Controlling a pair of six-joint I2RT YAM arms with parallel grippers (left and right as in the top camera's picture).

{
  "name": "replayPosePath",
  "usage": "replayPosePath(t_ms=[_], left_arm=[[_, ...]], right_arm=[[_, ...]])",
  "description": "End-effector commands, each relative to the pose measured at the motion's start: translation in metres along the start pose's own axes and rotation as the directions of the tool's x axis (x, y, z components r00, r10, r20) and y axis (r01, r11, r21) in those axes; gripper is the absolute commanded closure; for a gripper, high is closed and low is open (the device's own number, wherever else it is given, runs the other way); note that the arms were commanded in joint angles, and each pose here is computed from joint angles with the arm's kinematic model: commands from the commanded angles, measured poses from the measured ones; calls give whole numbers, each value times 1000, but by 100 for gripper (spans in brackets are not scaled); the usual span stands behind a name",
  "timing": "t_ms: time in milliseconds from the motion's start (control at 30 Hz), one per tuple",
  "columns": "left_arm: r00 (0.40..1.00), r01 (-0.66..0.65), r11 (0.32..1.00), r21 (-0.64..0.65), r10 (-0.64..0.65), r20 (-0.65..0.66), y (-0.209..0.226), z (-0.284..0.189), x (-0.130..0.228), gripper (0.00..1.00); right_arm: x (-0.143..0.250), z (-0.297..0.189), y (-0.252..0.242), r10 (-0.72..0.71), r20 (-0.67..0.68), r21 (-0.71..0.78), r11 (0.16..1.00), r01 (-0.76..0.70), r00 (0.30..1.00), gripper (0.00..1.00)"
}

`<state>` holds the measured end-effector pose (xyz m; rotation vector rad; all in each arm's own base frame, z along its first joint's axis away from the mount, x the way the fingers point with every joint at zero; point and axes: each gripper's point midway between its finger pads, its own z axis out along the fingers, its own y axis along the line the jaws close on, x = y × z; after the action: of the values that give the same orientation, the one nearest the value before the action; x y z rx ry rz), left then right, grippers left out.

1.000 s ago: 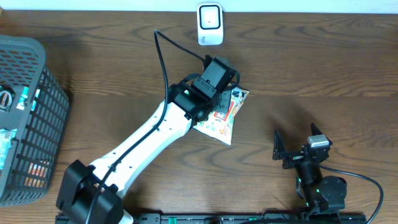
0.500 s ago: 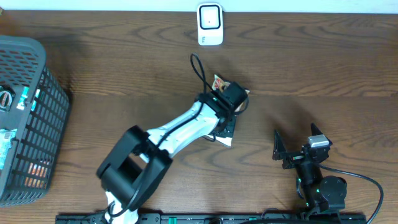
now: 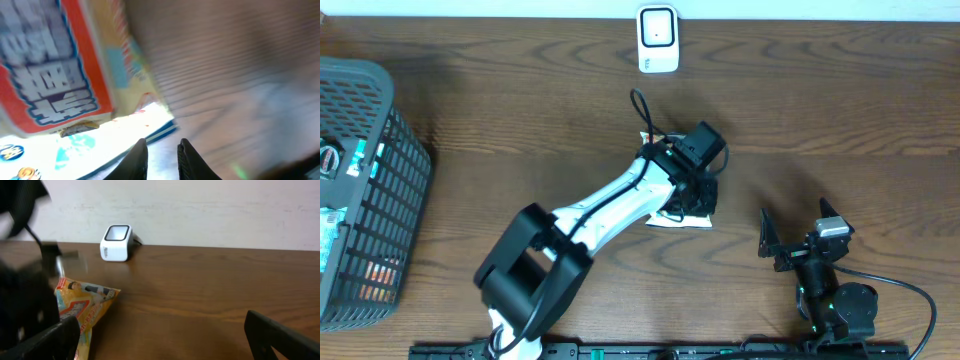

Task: Scan the item barcode
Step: 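Lower the pack onto the table in front of the scanner, adjust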

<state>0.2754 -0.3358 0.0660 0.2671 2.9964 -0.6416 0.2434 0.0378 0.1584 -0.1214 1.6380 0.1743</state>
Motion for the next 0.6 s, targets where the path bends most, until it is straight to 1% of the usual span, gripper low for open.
replayPosePath(t_ms=[0, 67, 133, 267, 367, 567], left_arm=[[984, -16, 1000, -10, 17, 175, -10, -47, -31, 79], [969, -29, 997, -77, 47, 243, -1, -57, -41, 79], [958, -50, 990, -129, 84, 275, 6, -59, -48, 79], [955, -38, 984, -172, 87, 285, 18, -44, -52, 79], [965, -32, 980, -196, 81, 248, 29, -21, -49, 79], [990, -20, 962, -272, 57, 131, 58, 30, -34, 78]], right_arm=[[0, 0, 1, -15, 0, -3, 1000, 15, 1000, 1], [0, 0, 1, -15, 0, -3, 1000, 15, 1000, 1], [0, 0, 1, -15, 0, -3, 1000, 15, 1000, 1], [0, 0, 1, -15, 0, -3, 1000, 15, 1000, 1], [0, 0, 1, -15, 0, -3, 1000, 15, 1000, 1], [0, 0, 1, -15, 0, -3, 1000, 15, 1000, 1]])
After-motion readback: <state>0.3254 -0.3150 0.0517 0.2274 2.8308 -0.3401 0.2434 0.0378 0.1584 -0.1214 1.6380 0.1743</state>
